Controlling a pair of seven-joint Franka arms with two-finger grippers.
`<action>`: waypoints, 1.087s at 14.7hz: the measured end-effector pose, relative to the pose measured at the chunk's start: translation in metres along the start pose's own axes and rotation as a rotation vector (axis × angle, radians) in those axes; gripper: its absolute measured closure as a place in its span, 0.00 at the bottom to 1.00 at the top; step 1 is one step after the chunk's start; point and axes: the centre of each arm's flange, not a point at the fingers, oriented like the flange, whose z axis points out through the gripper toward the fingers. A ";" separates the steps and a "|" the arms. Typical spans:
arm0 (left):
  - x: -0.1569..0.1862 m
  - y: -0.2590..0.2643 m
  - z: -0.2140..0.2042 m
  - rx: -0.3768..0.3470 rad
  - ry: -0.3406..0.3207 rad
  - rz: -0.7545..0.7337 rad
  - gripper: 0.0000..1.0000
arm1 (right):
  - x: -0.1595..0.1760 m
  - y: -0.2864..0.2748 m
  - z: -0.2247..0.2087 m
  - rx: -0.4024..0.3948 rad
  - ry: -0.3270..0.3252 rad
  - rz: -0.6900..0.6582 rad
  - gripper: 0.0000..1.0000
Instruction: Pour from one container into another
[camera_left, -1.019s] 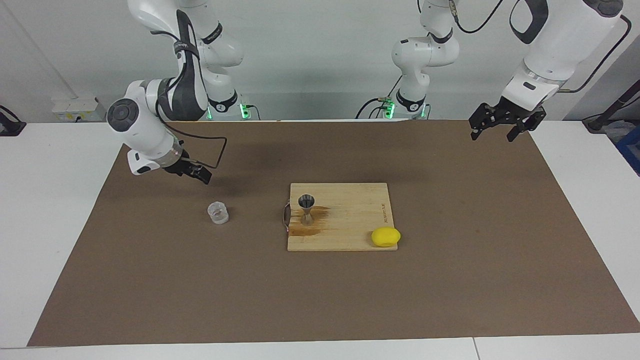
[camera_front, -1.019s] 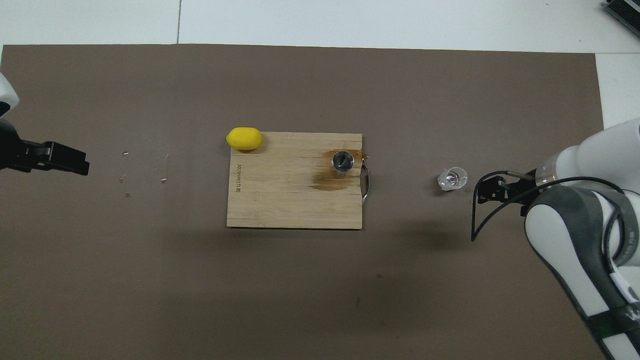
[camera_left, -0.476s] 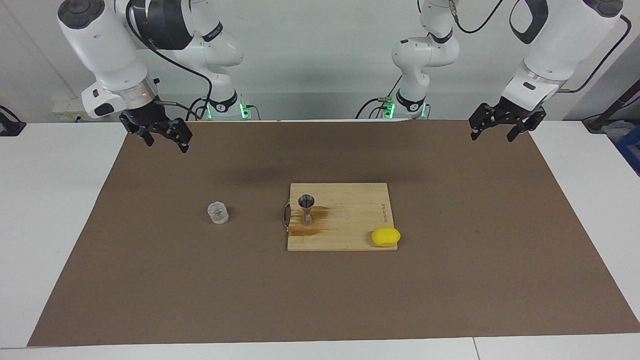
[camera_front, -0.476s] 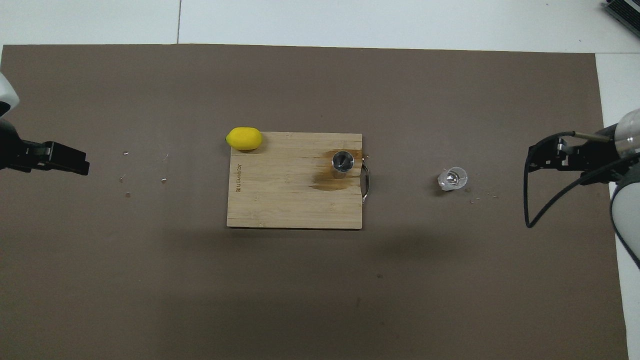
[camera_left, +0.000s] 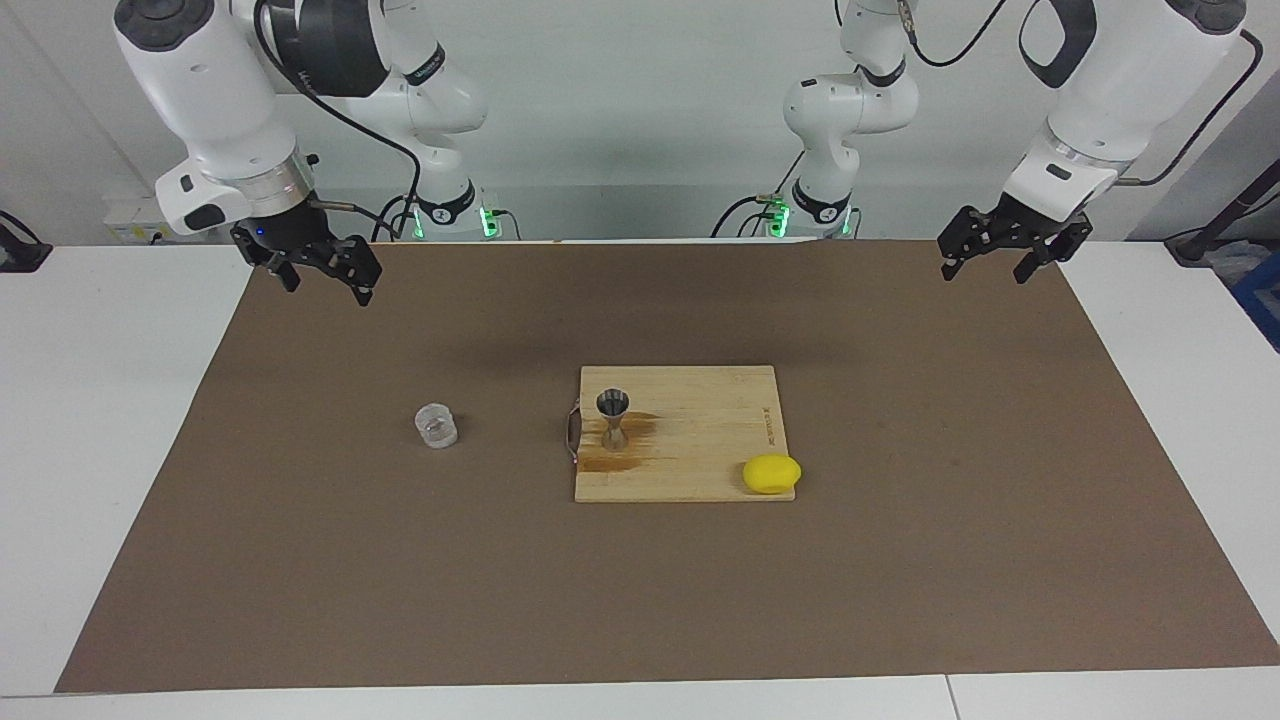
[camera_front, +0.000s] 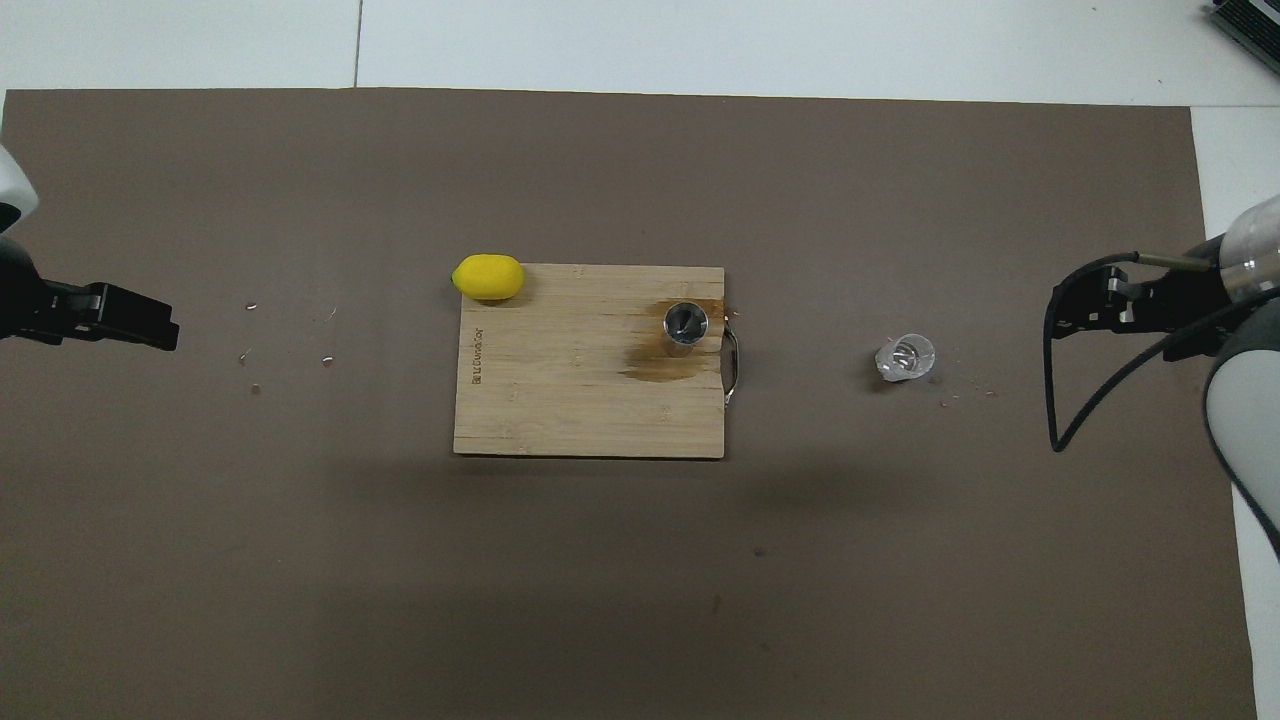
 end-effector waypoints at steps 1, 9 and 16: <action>0.000 0.000 0.000 0.000 0.000 0.000 0.00 | -0.003 -0.008 -0.001 -0.001 0.002 -0.015 0.00; 0.000 0.000 0.000 0.000 0.000 0.000 0.00 | -0.015 -0.016 -0.014 -0.003 0.008 -0.043 0.00; 0.000 0.000 0.000 0.000 0.000 0.000 0.00 | -0.018 -0.011 -0.013 0.011 -0.018 -0.114 0.00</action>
